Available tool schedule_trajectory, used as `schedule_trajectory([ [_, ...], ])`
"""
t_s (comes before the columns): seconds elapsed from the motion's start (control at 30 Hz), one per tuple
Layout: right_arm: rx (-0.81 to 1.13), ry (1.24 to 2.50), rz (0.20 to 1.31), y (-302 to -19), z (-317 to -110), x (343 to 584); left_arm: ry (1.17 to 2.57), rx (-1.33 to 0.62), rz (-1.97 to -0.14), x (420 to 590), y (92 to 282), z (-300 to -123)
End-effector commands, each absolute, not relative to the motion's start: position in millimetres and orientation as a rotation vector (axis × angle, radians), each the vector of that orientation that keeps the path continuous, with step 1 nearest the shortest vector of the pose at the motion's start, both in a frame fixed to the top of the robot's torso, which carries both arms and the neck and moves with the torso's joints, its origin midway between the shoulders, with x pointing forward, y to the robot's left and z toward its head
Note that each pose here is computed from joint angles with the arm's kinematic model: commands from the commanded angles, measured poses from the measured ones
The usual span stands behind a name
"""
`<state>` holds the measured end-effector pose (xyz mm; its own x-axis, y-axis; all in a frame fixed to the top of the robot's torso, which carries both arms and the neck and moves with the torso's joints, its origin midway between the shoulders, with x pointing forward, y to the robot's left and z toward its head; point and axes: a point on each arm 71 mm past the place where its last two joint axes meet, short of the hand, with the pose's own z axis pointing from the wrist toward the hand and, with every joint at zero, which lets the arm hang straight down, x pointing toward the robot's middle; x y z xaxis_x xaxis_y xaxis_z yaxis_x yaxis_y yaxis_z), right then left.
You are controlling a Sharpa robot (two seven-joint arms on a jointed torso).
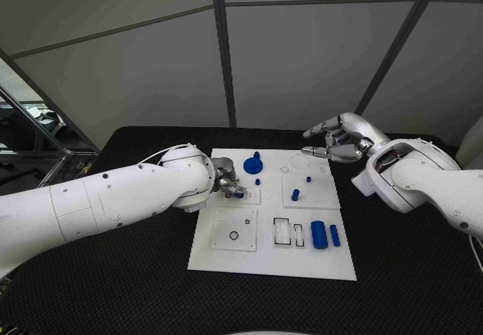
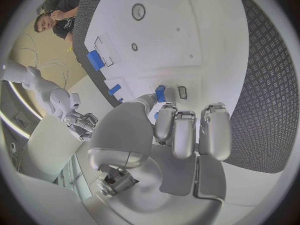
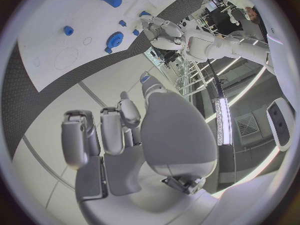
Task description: Assemble the parts on the task board
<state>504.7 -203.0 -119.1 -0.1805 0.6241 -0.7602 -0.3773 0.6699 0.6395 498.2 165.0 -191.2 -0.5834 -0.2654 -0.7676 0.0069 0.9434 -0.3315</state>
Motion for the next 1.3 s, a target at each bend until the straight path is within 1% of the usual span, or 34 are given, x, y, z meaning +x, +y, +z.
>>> schedule_trajectory([
  [0.03,0.203,1.503,0.907,-201.8,-117.6,504.6,2.195,-0.162,-0.355,497.0,164.1,-195.1],
  [0.53,0.202,1.504,0.908,-201.3,-117.7,504.6,2.225,-0.162,-0.342,500.7,162.5,-199.0],
  [0.93,0.202,1.506,0.908,-201.4,-117.9,504.8,2.228,-0.166,-0.337,503.8,160.6,-200.3],
  [1.3,0.201,1.508,0.907,-201.4,-118.2,505.1,2.225,-0.178,-0.329,506.6,162.5,-201.2],
])
